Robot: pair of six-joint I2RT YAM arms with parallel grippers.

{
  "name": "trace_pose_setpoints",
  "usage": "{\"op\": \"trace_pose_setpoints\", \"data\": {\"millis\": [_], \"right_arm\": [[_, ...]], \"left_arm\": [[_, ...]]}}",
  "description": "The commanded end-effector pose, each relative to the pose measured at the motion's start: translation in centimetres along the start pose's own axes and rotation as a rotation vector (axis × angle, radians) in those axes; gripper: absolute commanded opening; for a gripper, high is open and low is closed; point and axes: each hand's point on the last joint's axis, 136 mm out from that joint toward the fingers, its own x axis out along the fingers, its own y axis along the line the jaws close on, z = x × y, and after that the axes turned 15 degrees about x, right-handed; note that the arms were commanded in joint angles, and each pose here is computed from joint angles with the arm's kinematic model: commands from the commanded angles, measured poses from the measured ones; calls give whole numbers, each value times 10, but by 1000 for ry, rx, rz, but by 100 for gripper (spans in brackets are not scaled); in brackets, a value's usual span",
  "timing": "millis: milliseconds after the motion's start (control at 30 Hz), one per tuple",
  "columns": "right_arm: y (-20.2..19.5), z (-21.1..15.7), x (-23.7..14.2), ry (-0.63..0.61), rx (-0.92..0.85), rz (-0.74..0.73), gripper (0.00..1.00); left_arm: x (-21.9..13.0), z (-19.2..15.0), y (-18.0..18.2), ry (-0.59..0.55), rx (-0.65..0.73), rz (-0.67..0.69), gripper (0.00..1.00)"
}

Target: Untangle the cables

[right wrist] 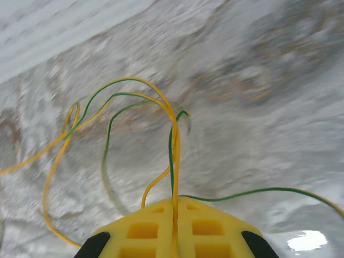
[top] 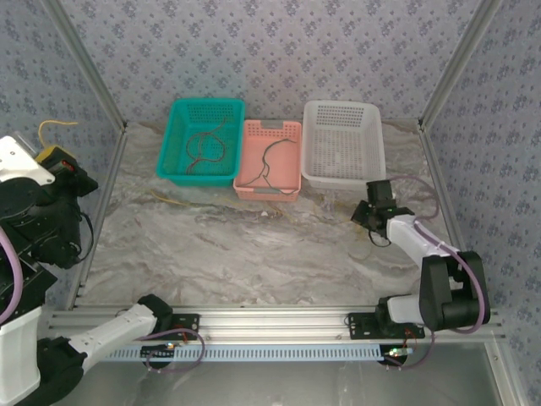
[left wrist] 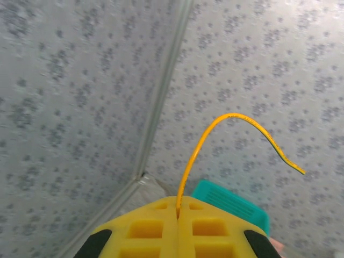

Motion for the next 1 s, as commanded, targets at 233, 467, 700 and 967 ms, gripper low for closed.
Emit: {"op": "trace_pose_setpoints", "data": {"millis": [233, 467, 700, 967], "right_arm": [[-17, -5, 2, 59, 3, -25, 0], [-9, -14, 0, 85, -36, -2, 8], [-4, -12, -18, 58, -67, 27, 6], [15, -25, -56, 48, -112, 137, 47]], "left_arm": [[0, 13, 10, -49, 13, 66, 0], [9, -2, -48, 8, 32, -174, 0], [8, -13, -91, 60, -1, -361, 0], [7, -43, -141, 149, -38, -551, 0]]}}
